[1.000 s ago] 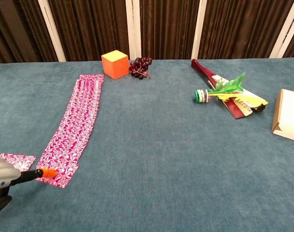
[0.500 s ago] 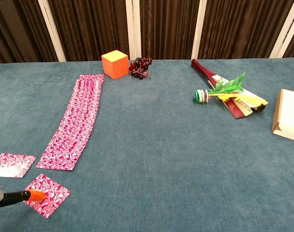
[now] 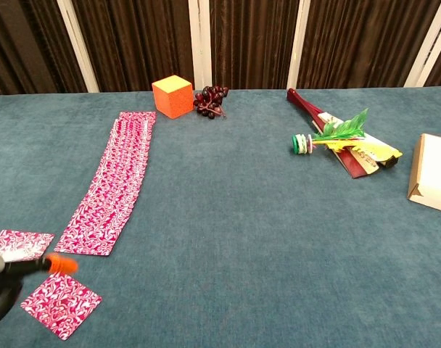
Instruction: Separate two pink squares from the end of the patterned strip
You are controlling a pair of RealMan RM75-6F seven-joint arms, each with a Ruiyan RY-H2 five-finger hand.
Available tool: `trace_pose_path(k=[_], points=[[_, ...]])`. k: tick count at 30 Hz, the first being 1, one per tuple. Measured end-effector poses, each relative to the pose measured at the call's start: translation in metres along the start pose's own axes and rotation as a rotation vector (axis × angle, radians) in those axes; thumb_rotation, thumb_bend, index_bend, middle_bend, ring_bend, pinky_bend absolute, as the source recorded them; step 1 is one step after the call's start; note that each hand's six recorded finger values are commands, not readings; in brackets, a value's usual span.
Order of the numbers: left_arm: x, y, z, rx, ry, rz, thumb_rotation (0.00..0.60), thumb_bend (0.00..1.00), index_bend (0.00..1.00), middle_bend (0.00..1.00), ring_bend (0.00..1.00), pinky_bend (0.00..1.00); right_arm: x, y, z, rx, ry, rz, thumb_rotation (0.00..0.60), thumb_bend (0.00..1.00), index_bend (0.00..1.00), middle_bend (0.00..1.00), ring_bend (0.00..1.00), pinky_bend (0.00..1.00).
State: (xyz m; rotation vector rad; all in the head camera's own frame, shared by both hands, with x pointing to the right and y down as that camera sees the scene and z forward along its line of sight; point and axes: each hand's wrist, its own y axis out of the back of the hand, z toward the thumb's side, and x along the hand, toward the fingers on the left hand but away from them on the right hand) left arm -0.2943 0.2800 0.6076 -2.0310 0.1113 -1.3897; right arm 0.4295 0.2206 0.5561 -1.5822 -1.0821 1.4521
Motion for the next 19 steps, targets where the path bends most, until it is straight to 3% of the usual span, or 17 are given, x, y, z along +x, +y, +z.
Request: trace_pose_path(k=[6,10,14,19], points=[[-0.022,0.038,-0.021,-0.063,0.048,0.289,0.600,0.25,0.01,0.16,0.09,0.20,0.000,-0.002,0.002,0.004,0.006,0.006,0.600,0.27,0.00,0.00,0.14,0.25],[-0.050,0.039,-0.057,-0.053,0.190,0.442,0.600,0.24,0.01,0.13,0.06,0.16,0.000,-0.004,0.005,0.008,0.012,0.009,0.600,0.27,0.00,0.00,0.14,0.25],[-0.076,0.028,-0.092,-0.029,0.358,0.532,0.600,0.24,0.01,0.09,0.02,0.13,0.000,-0.005,0.007,0.015,0.021,0.008,0.600,0.27,0.00,0.00,0.14,0.25],[-0.093,0.028,-0.120,-0.067,0.492,0.621,0.600,0.24,0.01,0.08,0.02,0.13,-0.002,-0.005,0.008,0.022,0.023,-0.003,0.600,0.27,0.00,0.00,0.14,0.25]])
